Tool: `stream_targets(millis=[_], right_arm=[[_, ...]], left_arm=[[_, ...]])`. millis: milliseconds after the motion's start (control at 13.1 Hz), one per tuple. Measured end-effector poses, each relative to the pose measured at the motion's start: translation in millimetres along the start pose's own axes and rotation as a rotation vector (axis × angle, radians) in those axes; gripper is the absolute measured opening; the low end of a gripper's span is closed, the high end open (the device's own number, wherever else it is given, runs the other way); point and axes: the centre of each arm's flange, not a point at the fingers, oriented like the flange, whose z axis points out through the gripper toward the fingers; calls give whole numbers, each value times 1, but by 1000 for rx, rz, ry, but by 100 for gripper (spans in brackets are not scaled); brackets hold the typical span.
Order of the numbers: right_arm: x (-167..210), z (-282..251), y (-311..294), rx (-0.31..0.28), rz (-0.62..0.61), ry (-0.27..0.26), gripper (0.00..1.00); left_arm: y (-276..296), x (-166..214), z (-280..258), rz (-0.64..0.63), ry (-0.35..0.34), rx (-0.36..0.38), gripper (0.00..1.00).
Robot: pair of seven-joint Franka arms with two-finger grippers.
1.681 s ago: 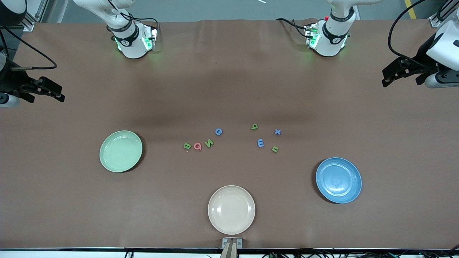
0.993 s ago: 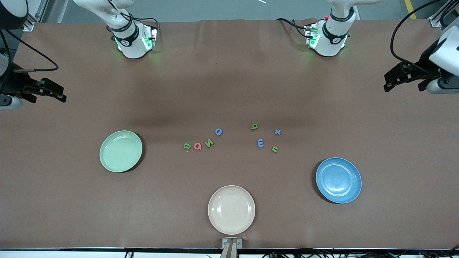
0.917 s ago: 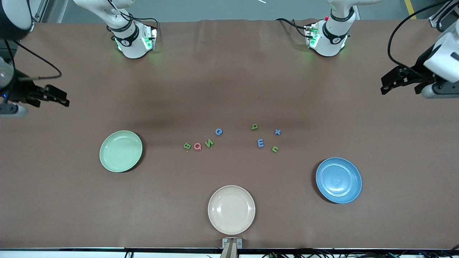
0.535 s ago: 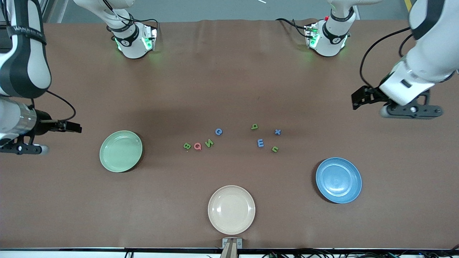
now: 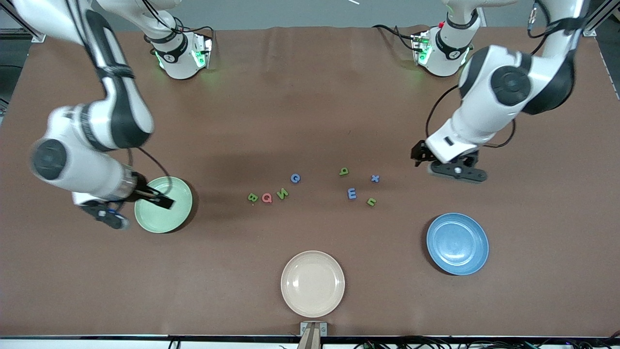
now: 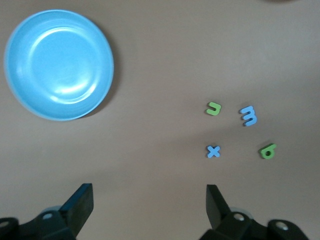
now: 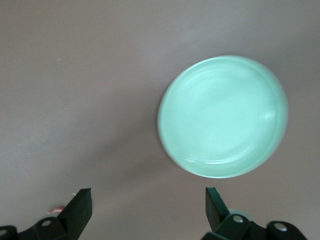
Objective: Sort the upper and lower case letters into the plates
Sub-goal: 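Grasp the green B with the right gripper while the left gripper grasps the x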
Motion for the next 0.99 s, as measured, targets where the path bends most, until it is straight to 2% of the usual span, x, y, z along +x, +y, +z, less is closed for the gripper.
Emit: stream_targets(millis=[306,382,458,840,993], right_arm=[[-45,96,-73,19,63,28,100],[-56,114,-83,19,67,29,100],[-65,126,-91,15,71,28,100],[-93,153,-112,-23,80,66,96],[-97,159,-114,-28,73,68,93]], left_arm=[[65,-8,68,-24,-36,-15,93],[78,-11,85,-24,-42,-3,88],[84,-13,100,-25,-50,12,88],[92,-18,167,-59,-95,-2,80],[102,-25,184,-61,-113,12,74]])
